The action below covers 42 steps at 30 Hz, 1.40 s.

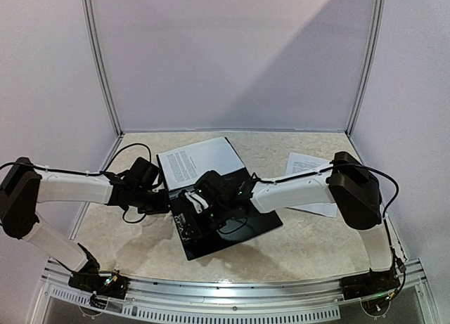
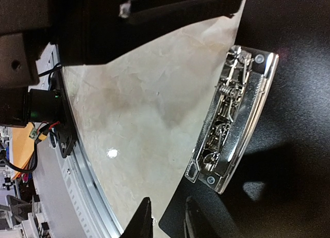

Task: Put the files into the folder
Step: Open the spring clip on the folder with some files.

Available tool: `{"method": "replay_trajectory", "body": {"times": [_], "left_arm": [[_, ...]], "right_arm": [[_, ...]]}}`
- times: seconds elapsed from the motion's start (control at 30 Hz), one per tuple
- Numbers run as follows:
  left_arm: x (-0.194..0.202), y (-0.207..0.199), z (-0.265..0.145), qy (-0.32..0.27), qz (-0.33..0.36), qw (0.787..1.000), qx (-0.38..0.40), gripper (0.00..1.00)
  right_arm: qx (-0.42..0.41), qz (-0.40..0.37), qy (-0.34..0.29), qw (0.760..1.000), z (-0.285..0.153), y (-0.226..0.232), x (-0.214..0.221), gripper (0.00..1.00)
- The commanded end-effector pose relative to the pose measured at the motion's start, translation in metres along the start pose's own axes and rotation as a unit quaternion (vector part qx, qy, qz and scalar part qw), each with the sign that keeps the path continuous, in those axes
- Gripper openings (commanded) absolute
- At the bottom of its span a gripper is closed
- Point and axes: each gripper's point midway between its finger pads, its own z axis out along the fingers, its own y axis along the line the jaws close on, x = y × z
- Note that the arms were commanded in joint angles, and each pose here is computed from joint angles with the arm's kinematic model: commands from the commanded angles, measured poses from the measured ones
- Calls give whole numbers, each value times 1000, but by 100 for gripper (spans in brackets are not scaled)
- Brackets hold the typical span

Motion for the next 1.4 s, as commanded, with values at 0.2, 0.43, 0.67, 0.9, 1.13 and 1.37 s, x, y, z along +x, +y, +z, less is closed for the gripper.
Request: {"method": "replay_trajectory", "body": {"times": [0.2, 0.43, 0.67, 0.9, 1.13, 1.37], "left_arm": [[12, -16, 13, 25, 2, 999, 39, 23], [15, -18, 18, 31, 6, 999, 36, 22], [21, -21, 24, 43, 10, 998, 41, 23], [26, -22, 30, 51, 14, 998, 39, 22], [28, -20, 33, 55, 17, 998, 35, 21], [24, -17, 29, 50, 22, 998, 22, 18]], "right_arm": [[-41, 53, 16, 998, 16, 10, 1, 14], [-24, 68, 18, 997, 19, 0, 4, 15], [-17, 79, 25, 996, 24, -7, 8, 20], [-14, 88, 26, 996, 28, -13, 9, 17], [-3, 103, 23, 994, 29, -25, 10, 12], [-13, 120, 13, 993, 22, -24, 10, 17]]}}
